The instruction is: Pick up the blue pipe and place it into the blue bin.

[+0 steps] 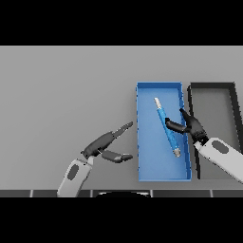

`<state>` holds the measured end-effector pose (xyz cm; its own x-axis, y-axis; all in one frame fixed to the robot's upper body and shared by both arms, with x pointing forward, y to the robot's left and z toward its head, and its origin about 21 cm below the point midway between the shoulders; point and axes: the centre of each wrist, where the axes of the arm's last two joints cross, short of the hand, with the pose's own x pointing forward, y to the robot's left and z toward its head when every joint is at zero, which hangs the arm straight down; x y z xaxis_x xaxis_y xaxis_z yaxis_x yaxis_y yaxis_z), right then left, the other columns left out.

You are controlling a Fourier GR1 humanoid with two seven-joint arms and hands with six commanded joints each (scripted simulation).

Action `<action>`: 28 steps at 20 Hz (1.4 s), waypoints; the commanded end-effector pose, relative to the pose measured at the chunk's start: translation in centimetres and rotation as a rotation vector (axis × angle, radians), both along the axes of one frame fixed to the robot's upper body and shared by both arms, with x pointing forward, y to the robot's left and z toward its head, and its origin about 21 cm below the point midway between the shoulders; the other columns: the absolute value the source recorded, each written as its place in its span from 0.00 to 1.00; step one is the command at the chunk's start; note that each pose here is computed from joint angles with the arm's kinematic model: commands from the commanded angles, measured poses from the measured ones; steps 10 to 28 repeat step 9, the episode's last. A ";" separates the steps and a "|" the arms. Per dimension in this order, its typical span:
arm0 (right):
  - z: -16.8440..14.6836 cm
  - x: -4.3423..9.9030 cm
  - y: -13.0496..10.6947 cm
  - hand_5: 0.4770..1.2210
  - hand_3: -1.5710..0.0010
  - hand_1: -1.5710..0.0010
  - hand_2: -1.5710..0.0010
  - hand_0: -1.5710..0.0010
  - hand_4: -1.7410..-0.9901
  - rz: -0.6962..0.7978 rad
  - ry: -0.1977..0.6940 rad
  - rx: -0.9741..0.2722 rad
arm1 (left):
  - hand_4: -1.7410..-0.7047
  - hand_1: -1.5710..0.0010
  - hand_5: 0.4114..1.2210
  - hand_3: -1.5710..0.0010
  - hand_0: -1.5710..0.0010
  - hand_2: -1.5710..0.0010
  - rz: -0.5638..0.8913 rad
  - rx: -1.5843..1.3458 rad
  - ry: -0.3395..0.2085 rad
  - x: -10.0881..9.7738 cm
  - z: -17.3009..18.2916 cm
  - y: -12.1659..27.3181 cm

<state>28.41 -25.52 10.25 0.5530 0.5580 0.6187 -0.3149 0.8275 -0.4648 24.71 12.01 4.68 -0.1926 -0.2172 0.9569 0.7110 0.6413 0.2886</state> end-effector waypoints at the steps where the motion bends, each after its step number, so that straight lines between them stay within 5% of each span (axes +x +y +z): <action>1: 0.0 0.2 0.0 0.28 0.99 0.99 0.99 0.99 0.95 -0.003 -0.003 -0.004 | 0.82 1.00 0.02 1.00 1.00 1.00 0.002 0.002 0.000 0.1 0.1 0.0; 28: 0.1 0.4 0.0 0.22 1.00 1.00 1.00 1.00 0.96 0.025 0.005 -0.013 | 0.83 1.00 0.02 1.00 1.00 1.00 0.012 0.016 0.007 0.7 0.2 0.1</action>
